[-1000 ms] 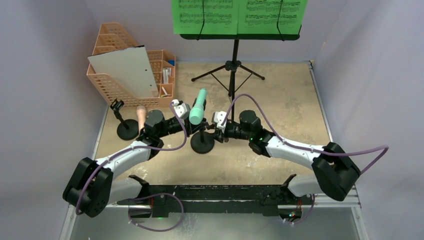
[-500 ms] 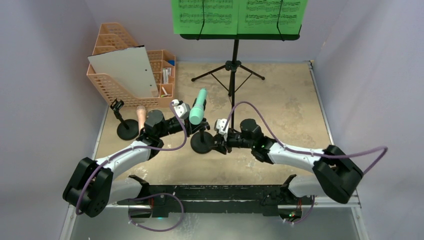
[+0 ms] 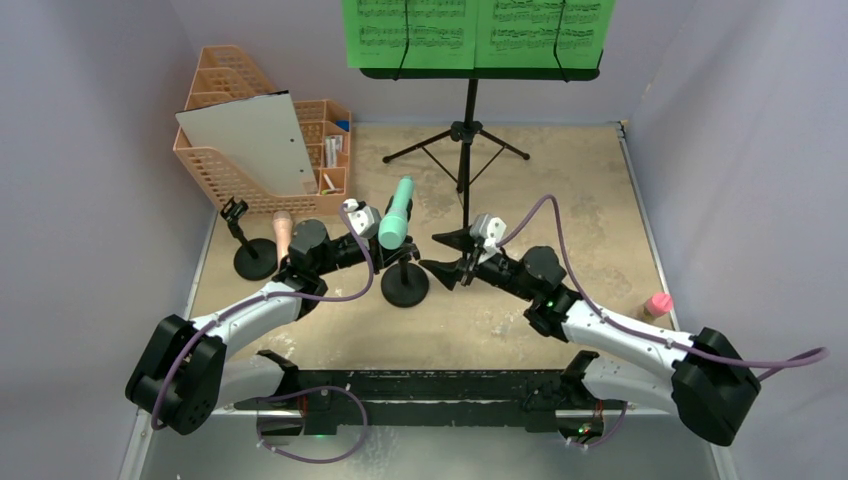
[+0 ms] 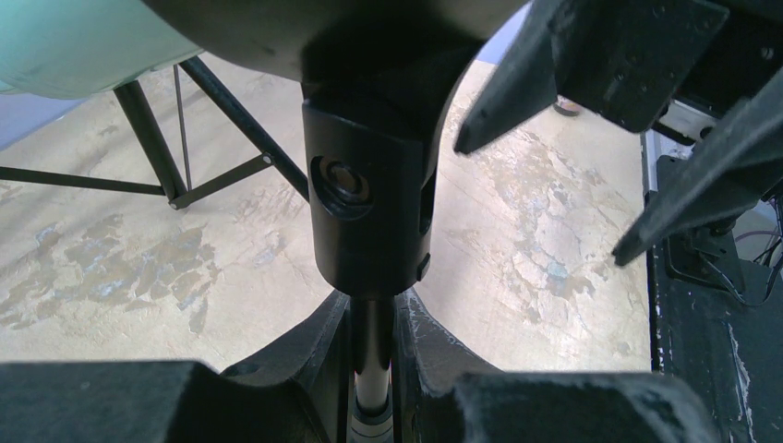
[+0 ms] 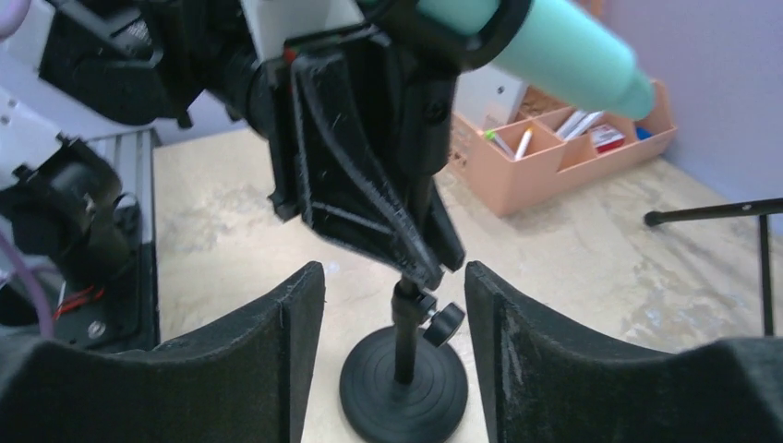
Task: Pack up the instrument practice props
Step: Unscrew the knob on the microphone stand.
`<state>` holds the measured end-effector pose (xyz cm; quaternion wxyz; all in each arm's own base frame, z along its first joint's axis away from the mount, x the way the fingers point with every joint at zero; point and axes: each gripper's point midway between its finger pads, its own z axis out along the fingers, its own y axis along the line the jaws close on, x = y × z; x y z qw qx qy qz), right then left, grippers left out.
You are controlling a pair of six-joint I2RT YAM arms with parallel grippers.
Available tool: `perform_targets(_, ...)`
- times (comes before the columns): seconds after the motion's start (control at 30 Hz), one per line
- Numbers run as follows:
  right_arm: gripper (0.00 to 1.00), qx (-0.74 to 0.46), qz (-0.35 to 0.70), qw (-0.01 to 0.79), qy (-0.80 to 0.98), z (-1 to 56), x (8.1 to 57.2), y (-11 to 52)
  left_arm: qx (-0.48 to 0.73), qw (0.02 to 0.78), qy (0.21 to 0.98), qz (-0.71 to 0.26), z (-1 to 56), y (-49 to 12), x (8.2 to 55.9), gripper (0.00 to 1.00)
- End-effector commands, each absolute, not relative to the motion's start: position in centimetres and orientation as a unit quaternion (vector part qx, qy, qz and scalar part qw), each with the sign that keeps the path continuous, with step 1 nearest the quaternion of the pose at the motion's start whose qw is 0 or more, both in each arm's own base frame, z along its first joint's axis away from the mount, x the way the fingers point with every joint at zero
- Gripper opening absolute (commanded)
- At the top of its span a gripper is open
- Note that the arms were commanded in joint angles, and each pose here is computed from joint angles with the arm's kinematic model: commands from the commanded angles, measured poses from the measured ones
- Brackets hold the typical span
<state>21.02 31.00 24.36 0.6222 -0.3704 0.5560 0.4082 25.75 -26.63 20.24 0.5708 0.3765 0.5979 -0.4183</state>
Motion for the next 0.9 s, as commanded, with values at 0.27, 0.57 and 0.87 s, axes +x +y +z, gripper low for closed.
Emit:
perform_targets(0.27,0.63,-0.279,0.378,0.623,0.626,22.8,25.1,30.9,0.379,0.583,0.579,-0.425,22.0,-26.9,25.7,0.00)
perform_targets(0.57,0.61,-0.282,0.370,0.593,0.658,18.8,26.0,31.5,0.380,0.582,0.579,-0.426,21.9,-26.9,25.6,0.00)
perform_targets(0.87,0.56,-0.280,0.357,0.584,0.673,16.9,27.0,31.7,0.380,0.582,0.578,-0.427,22.0,-26.9,25.6,0.00)
